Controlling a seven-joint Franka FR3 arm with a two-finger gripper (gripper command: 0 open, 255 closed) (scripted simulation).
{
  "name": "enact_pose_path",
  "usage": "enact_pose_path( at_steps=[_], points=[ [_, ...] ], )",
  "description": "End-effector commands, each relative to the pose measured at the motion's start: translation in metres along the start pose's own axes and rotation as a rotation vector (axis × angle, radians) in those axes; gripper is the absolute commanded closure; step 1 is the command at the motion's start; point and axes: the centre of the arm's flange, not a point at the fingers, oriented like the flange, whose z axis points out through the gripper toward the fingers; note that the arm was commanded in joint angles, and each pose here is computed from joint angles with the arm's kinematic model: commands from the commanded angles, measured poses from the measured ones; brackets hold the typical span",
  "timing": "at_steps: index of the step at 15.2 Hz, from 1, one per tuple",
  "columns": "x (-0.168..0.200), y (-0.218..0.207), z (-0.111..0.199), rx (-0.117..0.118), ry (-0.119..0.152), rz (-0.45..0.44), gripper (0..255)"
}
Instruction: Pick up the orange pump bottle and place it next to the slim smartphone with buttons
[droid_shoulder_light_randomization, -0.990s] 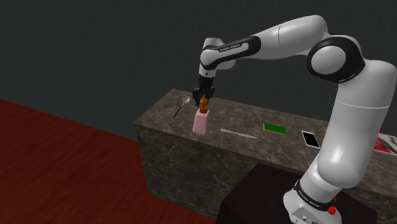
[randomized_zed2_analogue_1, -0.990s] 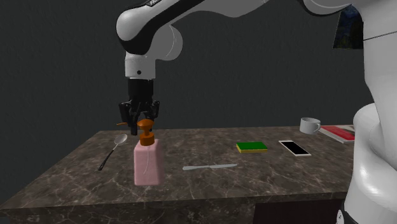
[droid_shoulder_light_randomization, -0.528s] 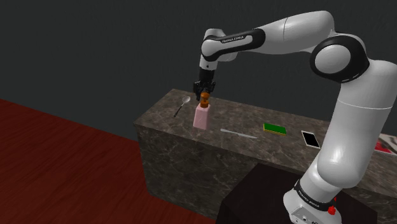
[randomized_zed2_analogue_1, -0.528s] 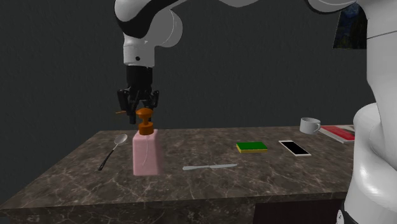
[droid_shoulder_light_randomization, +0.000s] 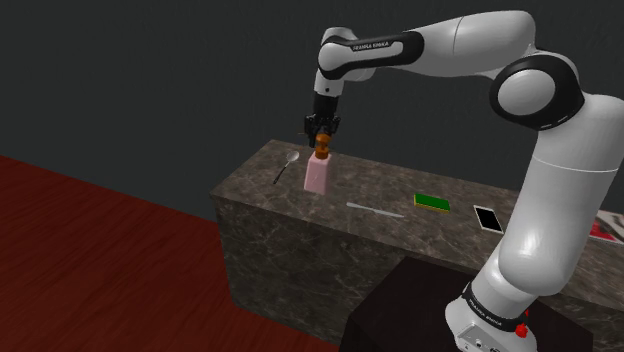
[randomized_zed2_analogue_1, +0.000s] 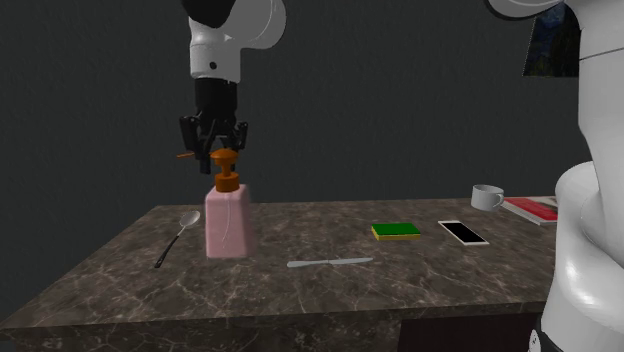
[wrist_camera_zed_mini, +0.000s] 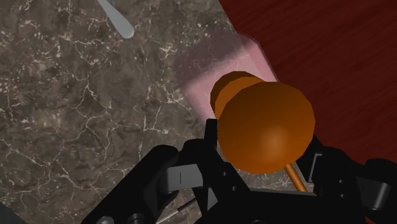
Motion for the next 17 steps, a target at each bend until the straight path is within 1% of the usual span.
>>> enact_pose_path(
  at_steps=[1,17],
  points=[
    [-0.001,0.000,-0.010,0.000,0.000,0.000,255],
    [-0.005,-0.012,-0.093,0.000,0.000,0.000,255]
  ],
)
